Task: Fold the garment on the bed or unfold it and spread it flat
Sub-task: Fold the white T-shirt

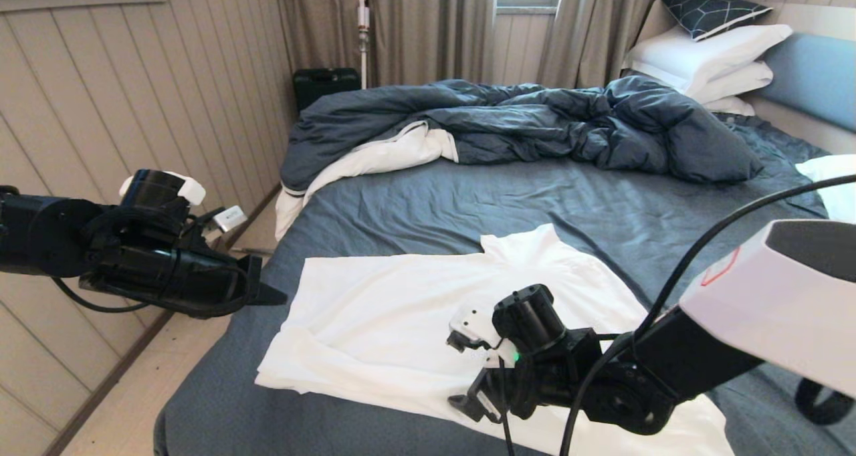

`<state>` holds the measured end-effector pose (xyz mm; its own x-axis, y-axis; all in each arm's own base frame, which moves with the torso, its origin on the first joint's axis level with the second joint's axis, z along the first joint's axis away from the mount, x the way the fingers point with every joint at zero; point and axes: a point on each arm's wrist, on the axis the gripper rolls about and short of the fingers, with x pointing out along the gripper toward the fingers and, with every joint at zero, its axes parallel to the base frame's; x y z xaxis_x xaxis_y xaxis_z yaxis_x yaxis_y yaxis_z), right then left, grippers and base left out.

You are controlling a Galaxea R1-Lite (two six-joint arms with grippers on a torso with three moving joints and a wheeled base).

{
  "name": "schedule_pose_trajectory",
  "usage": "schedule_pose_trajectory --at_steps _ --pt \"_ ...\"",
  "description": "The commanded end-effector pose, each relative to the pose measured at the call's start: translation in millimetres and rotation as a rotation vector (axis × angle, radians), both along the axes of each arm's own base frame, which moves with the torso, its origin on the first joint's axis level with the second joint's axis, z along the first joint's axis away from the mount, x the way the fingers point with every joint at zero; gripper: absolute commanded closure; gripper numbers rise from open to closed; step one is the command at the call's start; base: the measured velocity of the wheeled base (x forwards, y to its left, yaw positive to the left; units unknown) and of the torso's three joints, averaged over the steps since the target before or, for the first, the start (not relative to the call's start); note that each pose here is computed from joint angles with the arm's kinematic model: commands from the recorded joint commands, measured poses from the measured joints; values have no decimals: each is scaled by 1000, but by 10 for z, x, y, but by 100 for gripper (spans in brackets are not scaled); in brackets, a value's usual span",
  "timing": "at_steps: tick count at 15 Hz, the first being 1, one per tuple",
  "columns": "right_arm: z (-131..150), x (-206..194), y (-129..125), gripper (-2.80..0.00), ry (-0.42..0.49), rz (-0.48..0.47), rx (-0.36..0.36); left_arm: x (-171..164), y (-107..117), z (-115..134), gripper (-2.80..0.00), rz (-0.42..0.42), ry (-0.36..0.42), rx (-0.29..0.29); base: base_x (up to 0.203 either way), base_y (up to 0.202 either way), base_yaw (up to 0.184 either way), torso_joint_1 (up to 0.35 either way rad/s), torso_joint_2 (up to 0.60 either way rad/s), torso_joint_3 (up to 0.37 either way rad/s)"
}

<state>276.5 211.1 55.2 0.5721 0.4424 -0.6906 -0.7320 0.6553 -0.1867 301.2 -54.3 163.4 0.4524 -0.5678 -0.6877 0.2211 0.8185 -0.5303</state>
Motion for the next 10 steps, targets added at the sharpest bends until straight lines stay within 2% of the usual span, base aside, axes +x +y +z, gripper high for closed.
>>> schedule_pose_trajectory --at_steps 1,7,10 --pt "-91 123 53 -280 -1 -13 -7 -11 -1 13 0 -9 1 -15 0 0 0 0 0 0" --pt "-184 572 208 -280 -86 -100 -23 -19 -3 19 0 -21 2 -30 0 0 0 0 0 0" --pt "-165 783 175 -280 -131 -163 -23 -18 -3 20 0 -21 2 -32 0 0 0 0 0 0"
